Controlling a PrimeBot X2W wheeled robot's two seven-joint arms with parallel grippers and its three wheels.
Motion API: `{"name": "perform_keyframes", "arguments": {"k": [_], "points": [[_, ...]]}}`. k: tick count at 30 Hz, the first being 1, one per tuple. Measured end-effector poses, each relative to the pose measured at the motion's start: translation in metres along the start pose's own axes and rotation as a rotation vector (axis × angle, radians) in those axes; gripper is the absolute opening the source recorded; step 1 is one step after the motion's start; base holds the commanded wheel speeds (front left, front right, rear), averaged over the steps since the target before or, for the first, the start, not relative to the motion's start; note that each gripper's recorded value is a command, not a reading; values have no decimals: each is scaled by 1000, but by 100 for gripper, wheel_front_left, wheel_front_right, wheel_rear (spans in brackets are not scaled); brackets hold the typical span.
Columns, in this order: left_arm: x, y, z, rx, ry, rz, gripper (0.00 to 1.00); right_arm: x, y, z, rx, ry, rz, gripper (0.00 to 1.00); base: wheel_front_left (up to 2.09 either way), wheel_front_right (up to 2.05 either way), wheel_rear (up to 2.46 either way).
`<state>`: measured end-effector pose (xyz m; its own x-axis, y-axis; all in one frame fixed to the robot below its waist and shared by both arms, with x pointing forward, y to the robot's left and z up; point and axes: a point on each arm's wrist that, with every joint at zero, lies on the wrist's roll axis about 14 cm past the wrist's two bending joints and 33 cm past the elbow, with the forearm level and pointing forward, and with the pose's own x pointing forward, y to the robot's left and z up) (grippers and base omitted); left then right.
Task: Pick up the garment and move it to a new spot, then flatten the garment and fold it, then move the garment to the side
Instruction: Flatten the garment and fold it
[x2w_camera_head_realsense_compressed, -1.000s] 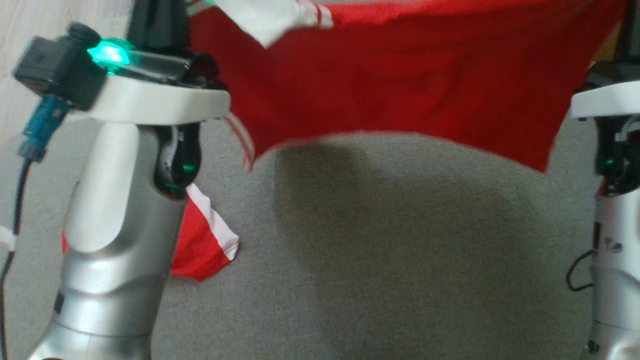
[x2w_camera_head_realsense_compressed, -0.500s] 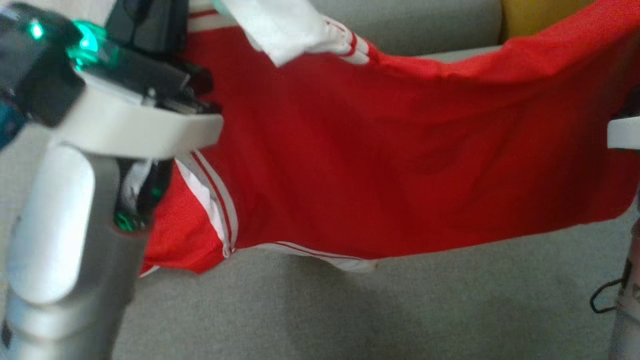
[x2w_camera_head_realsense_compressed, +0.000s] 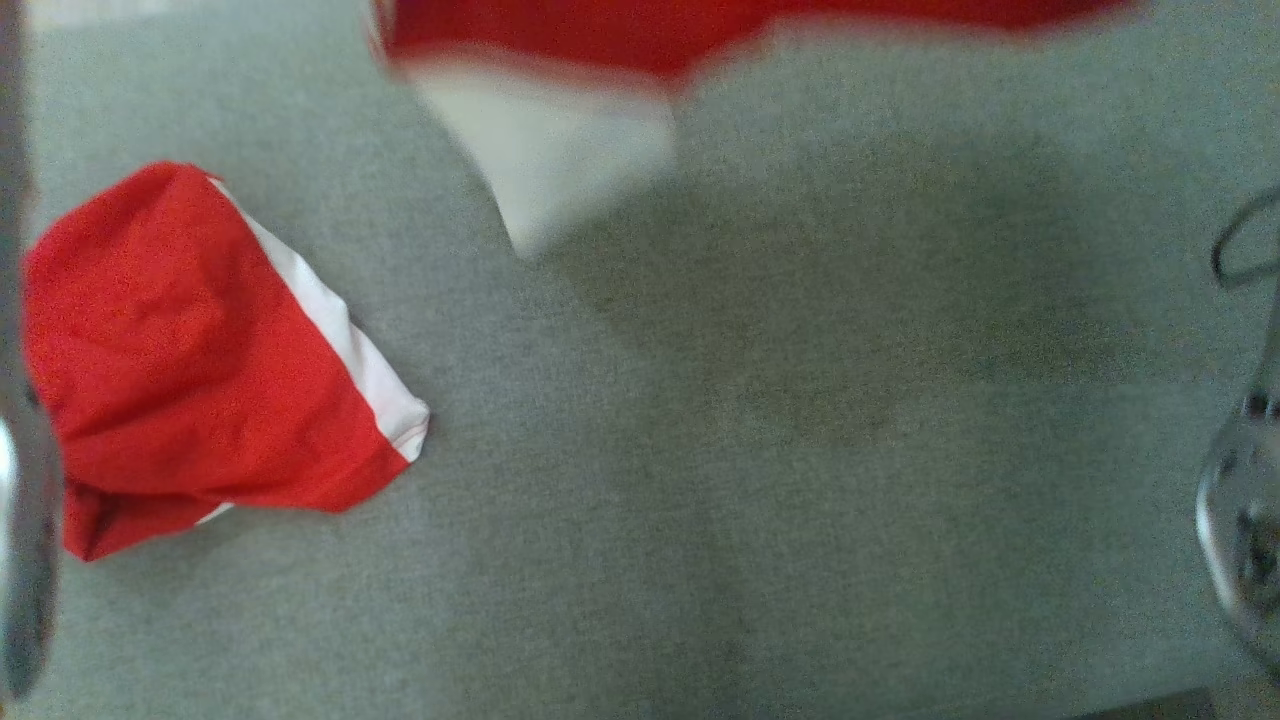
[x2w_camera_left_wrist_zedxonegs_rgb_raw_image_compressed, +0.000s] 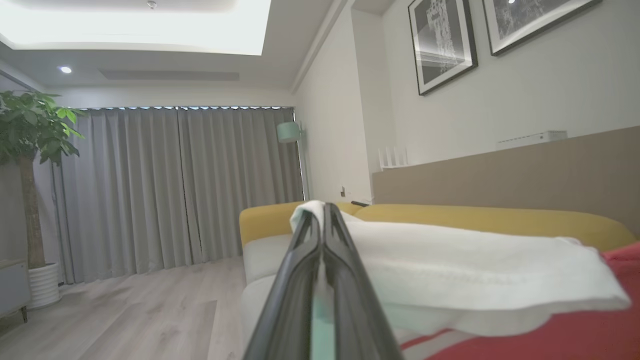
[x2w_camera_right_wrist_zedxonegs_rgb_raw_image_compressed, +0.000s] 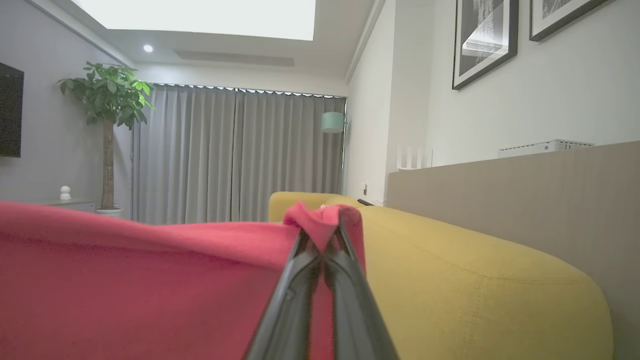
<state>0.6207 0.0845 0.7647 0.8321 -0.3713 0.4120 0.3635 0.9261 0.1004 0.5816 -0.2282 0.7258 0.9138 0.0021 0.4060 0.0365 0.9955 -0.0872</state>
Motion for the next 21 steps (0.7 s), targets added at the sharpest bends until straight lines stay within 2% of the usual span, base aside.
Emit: {"name": "perform_keyframes", "arguments": {"k": [3, 6, 11, 16, 21], "points": [[21, 13, -2, -10, -47, 31, 0, 23, -4, -16, 17, -12, -19, 0, 0, 0, 0], [28, 11, -15, -25, -50, 37, 0, 33, -10, -35, 34, -5, -47, 0, 0, 0, 0], [17, 4, -57, 14, 53, 9, 0, 23, 4, -98, 36, 156, -18, 0, 0, 0, 0], [-23, -3, -114, -32, 185, 11, 0, -26, 11, -169, 28, 376, 9, 0, 0, 0, 0], [-95, -40, -183, -16, 416, -89, 0, -104, 8, -230, -29, 623, 50, 0, 0, 0, 0]]}}
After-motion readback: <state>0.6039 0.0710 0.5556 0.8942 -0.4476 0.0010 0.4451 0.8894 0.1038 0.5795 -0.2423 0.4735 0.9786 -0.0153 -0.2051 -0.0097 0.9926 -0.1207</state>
